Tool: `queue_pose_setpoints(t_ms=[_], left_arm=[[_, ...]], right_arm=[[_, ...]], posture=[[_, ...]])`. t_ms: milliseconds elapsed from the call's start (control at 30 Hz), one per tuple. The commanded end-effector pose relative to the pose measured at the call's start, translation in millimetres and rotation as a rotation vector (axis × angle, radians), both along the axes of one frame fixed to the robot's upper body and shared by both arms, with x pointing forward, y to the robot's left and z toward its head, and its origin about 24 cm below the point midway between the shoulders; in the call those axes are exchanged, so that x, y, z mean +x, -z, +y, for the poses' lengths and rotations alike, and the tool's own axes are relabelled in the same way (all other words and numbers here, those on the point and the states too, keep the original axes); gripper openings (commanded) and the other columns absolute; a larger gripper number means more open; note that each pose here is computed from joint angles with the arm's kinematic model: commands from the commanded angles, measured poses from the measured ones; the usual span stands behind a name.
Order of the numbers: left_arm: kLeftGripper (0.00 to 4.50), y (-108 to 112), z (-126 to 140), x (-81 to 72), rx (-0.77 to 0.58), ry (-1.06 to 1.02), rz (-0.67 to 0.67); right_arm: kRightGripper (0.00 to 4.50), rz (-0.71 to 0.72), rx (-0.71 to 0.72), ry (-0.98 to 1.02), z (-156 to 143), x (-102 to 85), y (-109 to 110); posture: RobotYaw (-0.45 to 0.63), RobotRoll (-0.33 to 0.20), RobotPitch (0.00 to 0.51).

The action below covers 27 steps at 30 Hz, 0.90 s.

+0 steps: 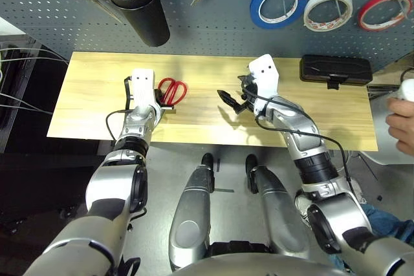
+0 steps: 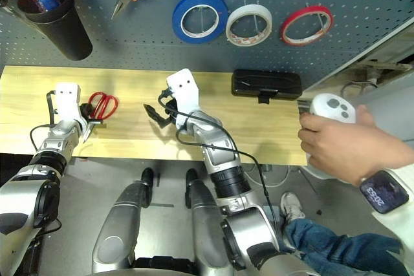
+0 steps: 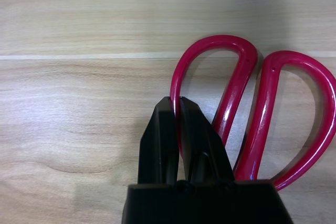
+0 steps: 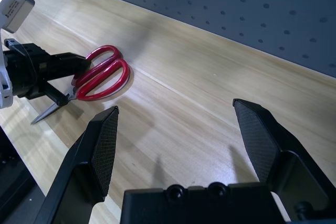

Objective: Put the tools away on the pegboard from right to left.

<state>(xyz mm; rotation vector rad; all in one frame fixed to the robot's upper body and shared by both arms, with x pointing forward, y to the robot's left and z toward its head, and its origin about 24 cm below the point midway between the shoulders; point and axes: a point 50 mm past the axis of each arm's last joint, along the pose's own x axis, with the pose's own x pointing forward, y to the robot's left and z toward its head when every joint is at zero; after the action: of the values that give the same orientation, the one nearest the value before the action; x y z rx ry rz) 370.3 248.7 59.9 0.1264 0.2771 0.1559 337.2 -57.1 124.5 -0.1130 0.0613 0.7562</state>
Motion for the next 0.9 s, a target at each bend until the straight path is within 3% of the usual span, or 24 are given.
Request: queue_pose_setpoints(t_ms=[33,333,567,900], left_arm=[[0.01,15,11,-12.7,-0.002,-0.063,0.014],[0.01,-4,22,-30.1,0.022,-0.145,-0.207],[0.01,-16,32,-47.1,0.028,-0.224,-0.316],[0.01,-49,53,-52.8,0.084,-0.305,-0.493]], right_arm=[[4.50,0.007,0.004,-0.028,3,-0.1,5],[4.50,-0.033,0.014,-0.048,2,8.7,3],[4.50,-0.061,0.018,-0.054,3,15.4,-3],[4.50,-0.091,0.030,-0.067,8,22.1,-8]], posture=[[0.03,0.000,0.403],[0.08,0.000,0.341],[0.10,0.000,0.323],[0.11,0.000,0.302]])
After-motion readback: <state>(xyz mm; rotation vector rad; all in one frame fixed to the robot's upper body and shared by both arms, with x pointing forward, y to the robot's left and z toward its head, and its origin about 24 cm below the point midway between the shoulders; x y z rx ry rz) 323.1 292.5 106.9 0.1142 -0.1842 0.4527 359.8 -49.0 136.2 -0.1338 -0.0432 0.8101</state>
